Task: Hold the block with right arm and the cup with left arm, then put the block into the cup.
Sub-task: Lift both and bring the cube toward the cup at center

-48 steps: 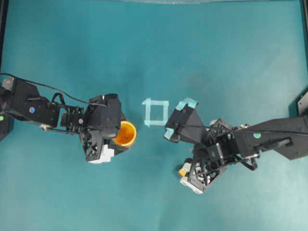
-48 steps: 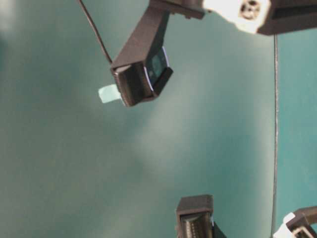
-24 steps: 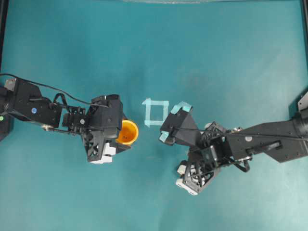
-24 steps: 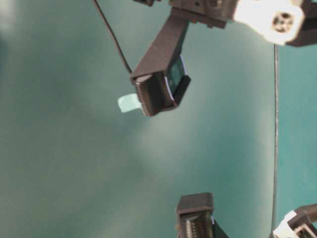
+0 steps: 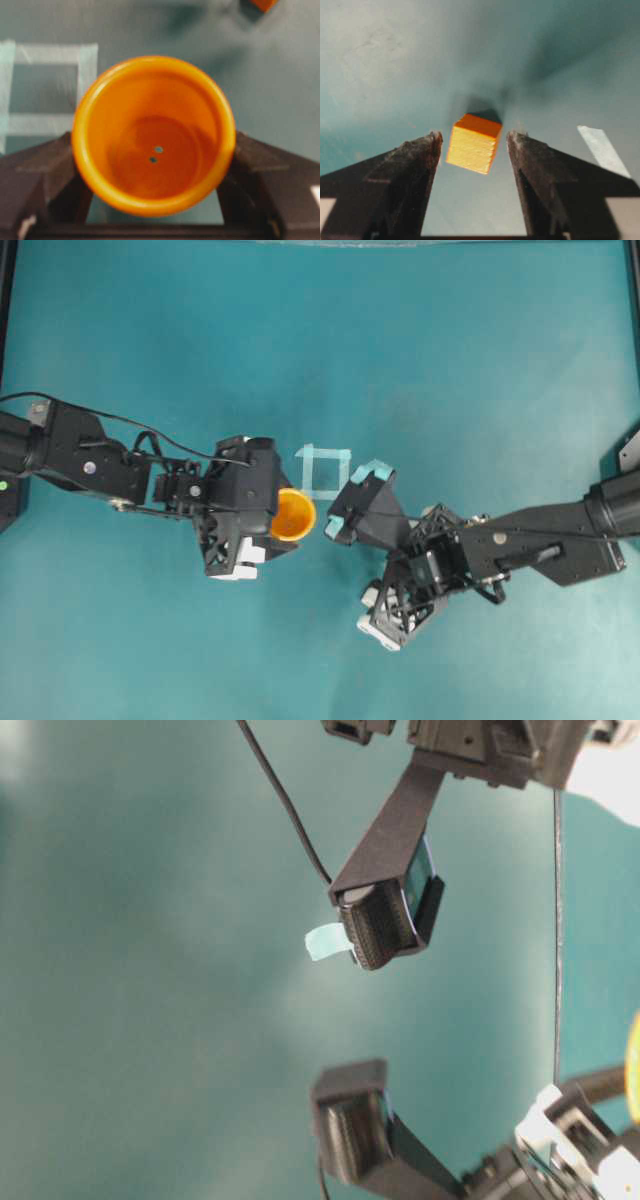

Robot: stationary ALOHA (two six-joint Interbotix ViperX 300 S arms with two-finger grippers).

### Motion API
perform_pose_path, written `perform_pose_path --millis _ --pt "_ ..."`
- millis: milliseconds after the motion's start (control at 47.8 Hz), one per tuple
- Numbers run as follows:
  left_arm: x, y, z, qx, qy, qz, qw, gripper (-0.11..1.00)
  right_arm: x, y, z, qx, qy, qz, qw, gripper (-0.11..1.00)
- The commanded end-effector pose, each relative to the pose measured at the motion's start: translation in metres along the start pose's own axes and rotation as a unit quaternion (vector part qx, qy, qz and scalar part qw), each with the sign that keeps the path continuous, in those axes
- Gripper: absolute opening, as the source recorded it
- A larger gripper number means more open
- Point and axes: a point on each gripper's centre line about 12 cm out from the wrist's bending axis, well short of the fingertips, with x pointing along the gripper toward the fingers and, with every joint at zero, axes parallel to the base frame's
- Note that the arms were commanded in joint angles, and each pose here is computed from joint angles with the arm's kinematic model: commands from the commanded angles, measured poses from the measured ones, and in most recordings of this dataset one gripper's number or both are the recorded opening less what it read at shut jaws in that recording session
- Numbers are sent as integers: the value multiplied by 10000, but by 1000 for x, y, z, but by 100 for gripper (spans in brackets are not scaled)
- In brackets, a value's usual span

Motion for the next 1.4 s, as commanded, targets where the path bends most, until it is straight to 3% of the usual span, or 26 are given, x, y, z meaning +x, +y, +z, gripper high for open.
perform_pose_path --millis 0,147,607,1005,1130,1382 --pt "-1 3 18 102 -147 32 9998 67 -8 12 4 -28 -131 208 9997 59" --pt "1 7 23 207 -124 78 9997 64 -1 10 3 -28 -80 141 9999 59" --pt "2 10 24 183 -132 107 9997 64 15 3 -2 -33 47 -32 10000 58" --pt "1 16 24 142 -133 167 9997 64 5 6 1 -75 -38 48 10000 43" --pt "1 19 24 123 -133 191 9997 64 -12 10 6 -264 -238 154 9993 41" --pt "1 24 26 93 -149 239 9996 64 -52 13 23 -1066 -997 214 9891 41"
